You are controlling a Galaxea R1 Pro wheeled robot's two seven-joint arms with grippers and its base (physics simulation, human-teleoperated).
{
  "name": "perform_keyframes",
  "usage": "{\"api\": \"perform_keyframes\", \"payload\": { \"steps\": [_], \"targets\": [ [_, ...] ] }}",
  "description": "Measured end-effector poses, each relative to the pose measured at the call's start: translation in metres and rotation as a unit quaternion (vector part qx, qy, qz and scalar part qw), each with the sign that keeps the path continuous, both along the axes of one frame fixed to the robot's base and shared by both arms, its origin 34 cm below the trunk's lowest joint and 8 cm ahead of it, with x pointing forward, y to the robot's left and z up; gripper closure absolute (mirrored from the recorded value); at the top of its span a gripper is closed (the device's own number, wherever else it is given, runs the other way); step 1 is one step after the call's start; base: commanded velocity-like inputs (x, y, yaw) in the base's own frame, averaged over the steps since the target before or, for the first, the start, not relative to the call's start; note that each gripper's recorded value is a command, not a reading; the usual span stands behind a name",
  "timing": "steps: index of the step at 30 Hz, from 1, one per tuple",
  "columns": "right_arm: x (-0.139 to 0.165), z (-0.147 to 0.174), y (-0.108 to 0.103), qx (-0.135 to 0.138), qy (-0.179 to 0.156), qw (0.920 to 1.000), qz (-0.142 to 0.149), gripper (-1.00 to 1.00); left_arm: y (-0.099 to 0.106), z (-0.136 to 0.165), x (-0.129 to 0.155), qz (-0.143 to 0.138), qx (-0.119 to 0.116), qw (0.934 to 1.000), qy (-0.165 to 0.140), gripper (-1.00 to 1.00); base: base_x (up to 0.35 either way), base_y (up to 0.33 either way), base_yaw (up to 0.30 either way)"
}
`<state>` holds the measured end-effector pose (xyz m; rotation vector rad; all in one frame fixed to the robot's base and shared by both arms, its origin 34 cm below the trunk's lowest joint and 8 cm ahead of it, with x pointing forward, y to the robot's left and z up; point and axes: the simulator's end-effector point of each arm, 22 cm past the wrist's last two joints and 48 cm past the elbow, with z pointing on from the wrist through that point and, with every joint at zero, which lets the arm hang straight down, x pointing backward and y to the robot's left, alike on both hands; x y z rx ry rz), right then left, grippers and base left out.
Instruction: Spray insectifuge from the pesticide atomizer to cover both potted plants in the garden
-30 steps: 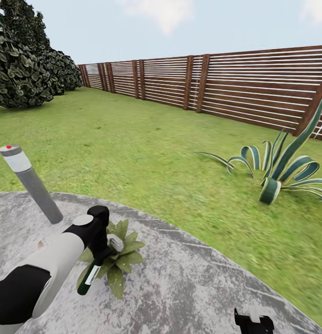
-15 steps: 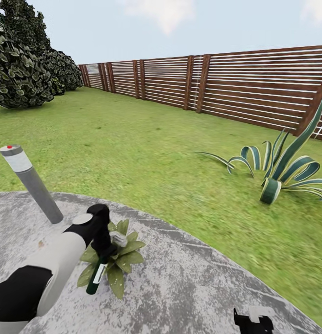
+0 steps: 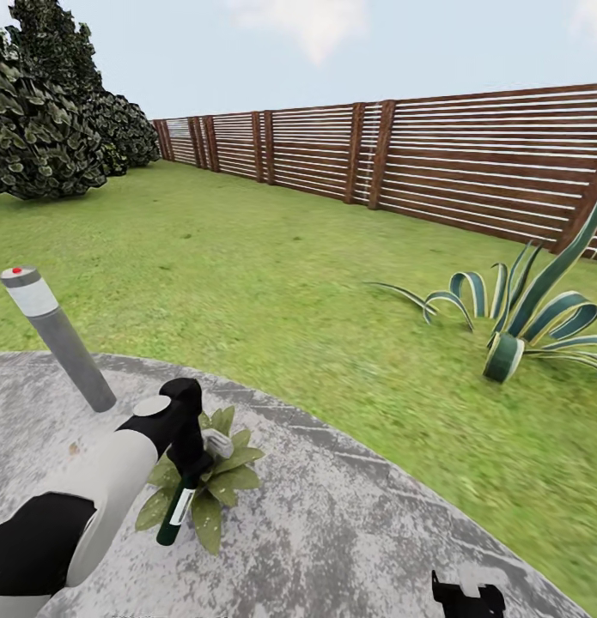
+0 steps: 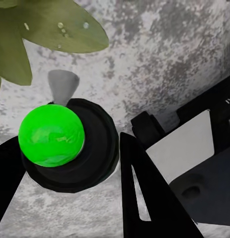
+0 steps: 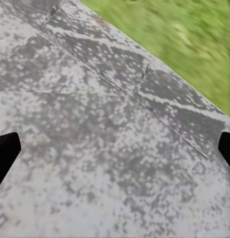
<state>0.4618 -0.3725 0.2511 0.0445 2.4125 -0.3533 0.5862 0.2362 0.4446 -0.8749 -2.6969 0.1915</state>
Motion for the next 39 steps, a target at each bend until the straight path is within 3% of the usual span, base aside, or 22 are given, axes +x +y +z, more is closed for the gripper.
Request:
{"api": "perform_keyframes", "payload": {
  "steps": [10,16,25,36,39],
  "targets": [
    [0.000,0.000,0.001,0.000,0.000,1.0000,0.001,-1.00,0.003,0.000,0.000,0.001,0.002,1.0000,0.000,1.00,0.063,-0.258,0.259],
    [0.000,0.000,0.001,0.001,0.000,1.0000,0.001,-1.00,0.005,-0.001,-0.001,0.000,0.007,1.0000,0.001,1.00,0.028,-0.013,0.023],
    [0.000,0.000,0.001,0.000,0.000,1.0000,0.000,-1.00,0.006,-0.003,-0.004,0.000,0.008,1.0000,0.005,1.00,0.000,0.000,0.241],
    [0.000,0.001,-0.004,-0.003,0.000,1.0000,0.001,-1.00,-0.005,-0.032,-0.047,0.004,-0.004,0.9989,0.047,1.00,0.000,0.000,0.020],
    [0.000,0.000,-0.002,-0.001,0.001,1.0000,0.001,-1.00,0.000,-0.038,-0.049,-0.001,0.009,0.9992,0.039,1.00,0.000,0.000,0.005]
  ]
}}
